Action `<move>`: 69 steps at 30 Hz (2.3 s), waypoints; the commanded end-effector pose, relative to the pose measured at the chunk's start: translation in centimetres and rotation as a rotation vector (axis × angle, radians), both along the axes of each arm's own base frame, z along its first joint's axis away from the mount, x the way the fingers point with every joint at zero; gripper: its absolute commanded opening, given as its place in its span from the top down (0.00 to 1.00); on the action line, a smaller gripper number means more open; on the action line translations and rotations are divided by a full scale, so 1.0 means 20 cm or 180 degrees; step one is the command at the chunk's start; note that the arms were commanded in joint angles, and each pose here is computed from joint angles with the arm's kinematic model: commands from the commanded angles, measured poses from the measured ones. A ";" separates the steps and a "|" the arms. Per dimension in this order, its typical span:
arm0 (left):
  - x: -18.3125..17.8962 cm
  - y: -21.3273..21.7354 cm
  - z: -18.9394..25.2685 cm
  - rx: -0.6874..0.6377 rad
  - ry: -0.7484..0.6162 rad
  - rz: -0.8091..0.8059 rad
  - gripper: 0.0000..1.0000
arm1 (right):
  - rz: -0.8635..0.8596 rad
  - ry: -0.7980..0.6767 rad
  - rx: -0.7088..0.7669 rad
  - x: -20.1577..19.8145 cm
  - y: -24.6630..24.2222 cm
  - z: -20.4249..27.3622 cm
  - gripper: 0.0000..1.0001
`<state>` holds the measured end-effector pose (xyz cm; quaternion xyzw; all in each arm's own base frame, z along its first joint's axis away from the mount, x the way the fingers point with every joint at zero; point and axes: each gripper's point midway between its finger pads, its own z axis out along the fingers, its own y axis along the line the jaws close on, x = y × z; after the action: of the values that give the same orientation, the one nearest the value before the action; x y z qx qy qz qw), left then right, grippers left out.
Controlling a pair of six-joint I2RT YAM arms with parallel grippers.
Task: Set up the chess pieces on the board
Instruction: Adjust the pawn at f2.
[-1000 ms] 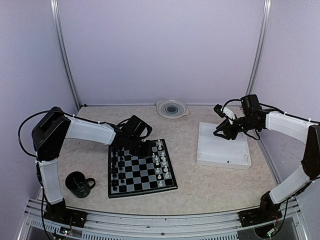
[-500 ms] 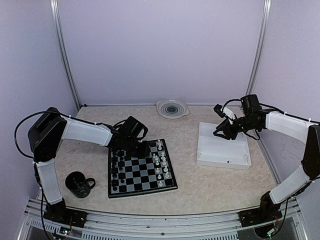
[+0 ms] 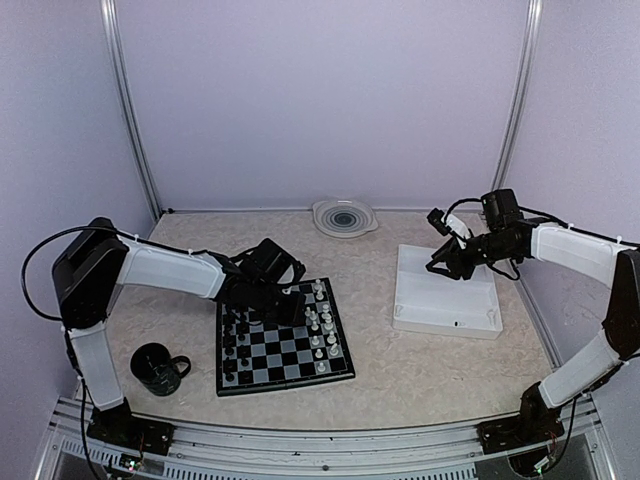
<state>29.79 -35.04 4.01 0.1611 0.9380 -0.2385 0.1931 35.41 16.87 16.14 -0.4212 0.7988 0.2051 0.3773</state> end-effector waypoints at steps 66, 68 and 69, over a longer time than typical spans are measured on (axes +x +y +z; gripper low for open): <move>0.14 0.01 0.22 -0.0118 -0.0320 0.0088 0.96 | 0.0262 0.0189 -0.0112 -0.04 0.01 -0.09 0.60; 0.17 0.00 0.37 -0.0203 -0.0616 0.0074 0.82 | 0.0429 0.0337 -0.0139 -0.07 0.03 -0.15 0.61; 0.18 0.00 0.44 -0.0246 -0.0765 0.0077 0.75 | 0.0507 0.0415 -0.0148 -0.08 0.04 -0.20 0.61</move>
<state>32.44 -34.90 5.97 0.1503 0.9331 -0.2415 0.2202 35.20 17.09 14.75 -0.4447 0.7961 0.2115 0.3517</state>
